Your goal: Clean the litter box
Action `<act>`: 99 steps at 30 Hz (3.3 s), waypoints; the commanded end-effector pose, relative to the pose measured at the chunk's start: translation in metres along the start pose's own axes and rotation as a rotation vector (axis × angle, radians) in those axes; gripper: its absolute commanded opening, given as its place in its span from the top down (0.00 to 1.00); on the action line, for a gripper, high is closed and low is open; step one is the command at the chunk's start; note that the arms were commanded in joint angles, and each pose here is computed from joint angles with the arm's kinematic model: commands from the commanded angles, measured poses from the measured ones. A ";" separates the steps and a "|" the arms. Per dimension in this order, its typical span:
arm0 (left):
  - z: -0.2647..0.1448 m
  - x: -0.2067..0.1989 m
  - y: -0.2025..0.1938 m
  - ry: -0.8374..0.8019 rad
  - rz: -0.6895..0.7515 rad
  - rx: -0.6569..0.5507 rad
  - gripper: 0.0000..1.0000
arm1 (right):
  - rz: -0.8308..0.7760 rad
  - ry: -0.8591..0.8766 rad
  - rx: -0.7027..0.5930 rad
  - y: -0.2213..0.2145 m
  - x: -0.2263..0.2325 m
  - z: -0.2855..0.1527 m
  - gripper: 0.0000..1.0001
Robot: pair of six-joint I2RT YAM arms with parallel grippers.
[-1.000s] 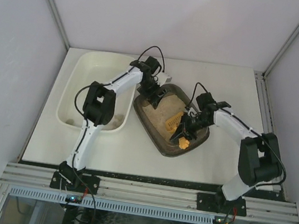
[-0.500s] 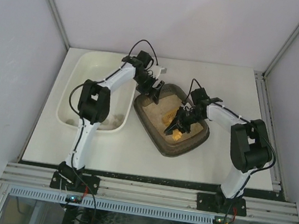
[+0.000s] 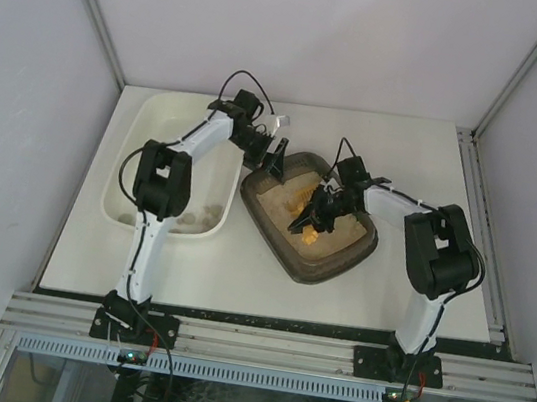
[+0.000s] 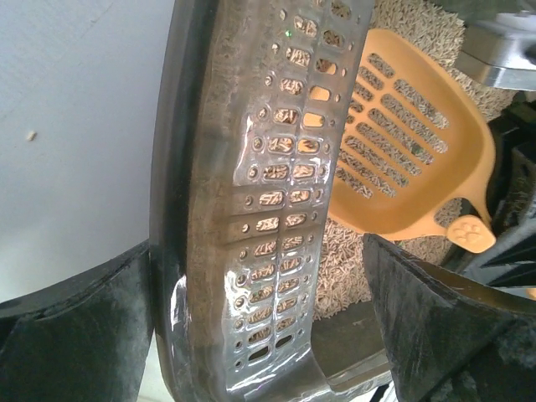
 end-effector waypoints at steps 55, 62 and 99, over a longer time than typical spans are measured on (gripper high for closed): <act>-0.019 -0.041 -0.010 -0.127 -0.020 -0.023 0.00 | -0.262 0.284 -0.110 0.018 -0.023 0.040 1.00; -0.018 -0.040 -0.010 -0.123 -0.023 -0.021 0.00 | -0.230 0.218 -0.120 0.014 -0.029 0.026 1.00; -0.025 -0.038 -0.008 -0.081 -0.009 -0.030 0.00 | -0.432 0.324 -0.206 -0.004 0.002 -0.022 1.00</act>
Point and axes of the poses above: each gripper's point midway between its finger pads, its own z axis out along the fingers, its own x axis along the line the jaws close on, y = z × x, the point moved 4 cm from there along -z, back along the fingers, and after that the axes turned 6 degrees about -z, right-handed, at the moved point
